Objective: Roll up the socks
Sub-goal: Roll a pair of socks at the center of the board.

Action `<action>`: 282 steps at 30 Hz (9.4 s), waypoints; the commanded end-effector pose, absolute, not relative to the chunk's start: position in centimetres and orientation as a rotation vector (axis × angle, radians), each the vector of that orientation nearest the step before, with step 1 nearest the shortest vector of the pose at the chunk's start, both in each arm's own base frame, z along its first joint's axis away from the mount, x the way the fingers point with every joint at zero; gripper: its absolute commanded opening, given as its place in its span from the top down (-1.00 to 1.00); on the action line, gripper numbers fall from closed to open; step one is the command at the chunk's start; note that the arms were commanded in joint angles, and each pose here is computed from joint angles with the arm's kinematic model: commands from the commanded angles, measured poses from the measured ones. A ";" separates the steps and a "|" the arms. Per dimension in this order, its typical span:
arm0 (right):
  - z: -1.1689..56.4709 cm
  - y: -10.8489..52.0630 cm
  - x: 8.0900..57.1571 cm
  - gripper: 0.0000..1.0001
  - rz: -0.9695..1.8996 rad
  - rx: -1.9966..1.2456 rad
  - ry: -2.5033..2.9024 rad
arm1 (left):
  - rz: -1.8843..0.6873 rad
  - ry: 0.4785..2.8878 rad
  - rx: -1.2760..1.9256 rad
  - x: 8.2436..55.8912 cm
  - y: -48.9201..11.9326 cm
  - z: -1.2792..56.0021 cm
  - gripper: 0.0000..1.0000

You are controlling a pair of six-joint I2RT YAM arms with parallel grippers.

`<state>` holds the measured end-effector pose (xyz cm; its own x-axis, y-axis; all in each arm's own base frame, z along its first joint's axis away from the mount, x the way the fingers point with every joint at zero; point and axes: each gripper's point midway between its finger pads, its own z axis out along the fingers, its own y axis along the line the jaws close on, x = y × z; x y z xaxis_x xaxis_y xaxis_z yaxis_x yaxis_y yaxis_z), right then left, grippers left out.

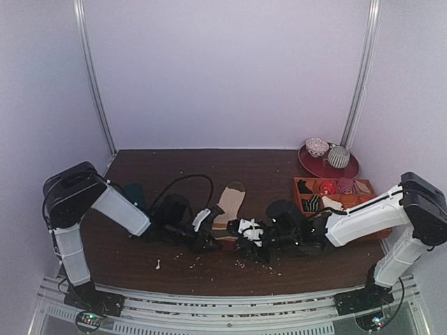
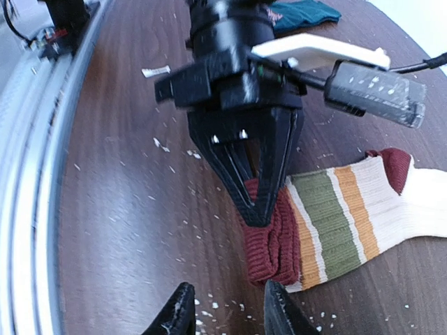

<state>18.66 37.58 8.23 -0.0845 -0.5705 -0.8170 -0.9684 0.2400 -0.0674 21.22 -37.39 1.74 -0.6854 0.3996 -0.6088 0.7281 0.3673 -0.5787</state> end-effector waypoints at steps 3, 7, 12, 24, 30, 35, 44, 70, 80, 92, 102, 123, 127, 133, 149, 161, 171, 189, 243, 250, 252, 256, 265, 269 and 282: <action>7.5 38.6 20.3 0.31 0.455 -1.523 1.644 | -1.128 2.682 0.930 17.4 -33.0 -5.0 1.00; 6.6 39.3 20.7 0.32 0.431 -1.555 1.659 | -1.123 2.676 0.929 17.5 -33.0 -5.0 1.00; 6.2 39.9 21.4 0.35 0.408 -1.540 1.661 | -1.126 2.670 0.935 17.4 -32.9 -5.0 1.00; 1.9 38.9 24.5 0.45 0.270 -1.460 1.909 | -1.133 2.654 0.958 17.2 -32.9 -5.1 1.00; 1.5 38.3 23.5 0.36 0.374 -1.489 1.962 | -1.134 2.655 0.966 17.2 -32.9 -5.3 1.00; 4.0 38.3 22.6 0.11 0.471 -1.448 1.905 | -1.137 2.651 0.969 17.2 -33.0 -5.2 1.00; 3.8 38.7 22.0 0.00 0.533 -1.471 1.905 | -1.133 2.647 0.971 17.2 -32.9 -5.1 1.00; -1.0 34.5 22.5 0.92 1.225 -0.726 2.699 | -0.866 1.992 1.061 22.5 -33.3 6.7 -0.20; -0.4 33.9 22.9 0.92 1.054 -0.831 2.760 | -0.802 1.580 1.222 22.2 -35.6 11.1 -0.20; 3.8 36.6 24.6 0.92 0.932 -1.187 2.565 | -0.810 1.591 1.243 22.9 -36.7 10.8 -0.09; 0.1 36.9 23.6 0.92 0.953 -1.227 2.689 | -0.818 1.600 1.231 22.2 -35.8 11.0 0.00; -2.9 35.8 22.4 0.93 0.945 -1.140 2.839 | -0.852 1.606 1.337 20.8 -37.6 6.1 -0.07; -2.9 35.6 22.4 0.93 0.937 -1.150 2.839 | -0.829 1.543 1.306 21.1 -37.4 7.4 -0.12; -3.0 35.6 22.4 0.93 0.936 -1.149 2.840 | -0.804 1.493 1.359 21.0 -37.6 7.1 -0.15; -2.9 35.4 22.1 0.94 0.940 -1.144 2.850 | -0.692 1.781 1.400 22.9 -36.9 0.5 -0.02; -2.0 36.2 22.5 0.85 0.998 -1.160 2.805 | -0.649 2.070 1.347 21.6 -33.2 -4.2 0.35; 7.1 37.7 27.6 0.47 0.931 -1.141 2.274 | -0.673 2.237 1.317 20.0 -31.6 -6.4 0.78; 7.8 39.6 22.4 0.14 0.385 -1.713 1.373 | -0.814 2.379 1.326 17.4 -31.1 -8.4 0.83; -2.2 34.6 15.7 0.95 1.374 -1.285 2.921 | -0.837 1.493 1.401 20.5 -36.5 8.9 -0.07; -3.5 34.8 17.0 0.96 1.351 -1.171 2.972 | -0.991 1.464 1.457 17.8 -37.3 8.8 0.03; -3.8 34.8 17.1 0.96 1.343 -1.163 2.982 | -1.026 1.466 1.472 17.0 -37.2 8.7 0.03; -4.2 34.5 17.5 0.96 1.311 -1.141 2.997 | -1.070 1.512 1.499 16.0 -37.4 7.0 0.04; -4.4 34.1 17.7 0.96 1.280 -1.125 3.006 | -1.066 1.656 1.460 16.9 -37.7 3.4 0.15; -4.6 33.9 17.6 0.96 1.282 -1.127 3.010 | -1.025 1.673 1.442 17.6 -37.8 3.1 0.15; -4.5 33.9 17.1 0.97 1.339 -1.141 3.001 | -0.901 1.542 1.362 18.7 -37.3 5.8 -0.27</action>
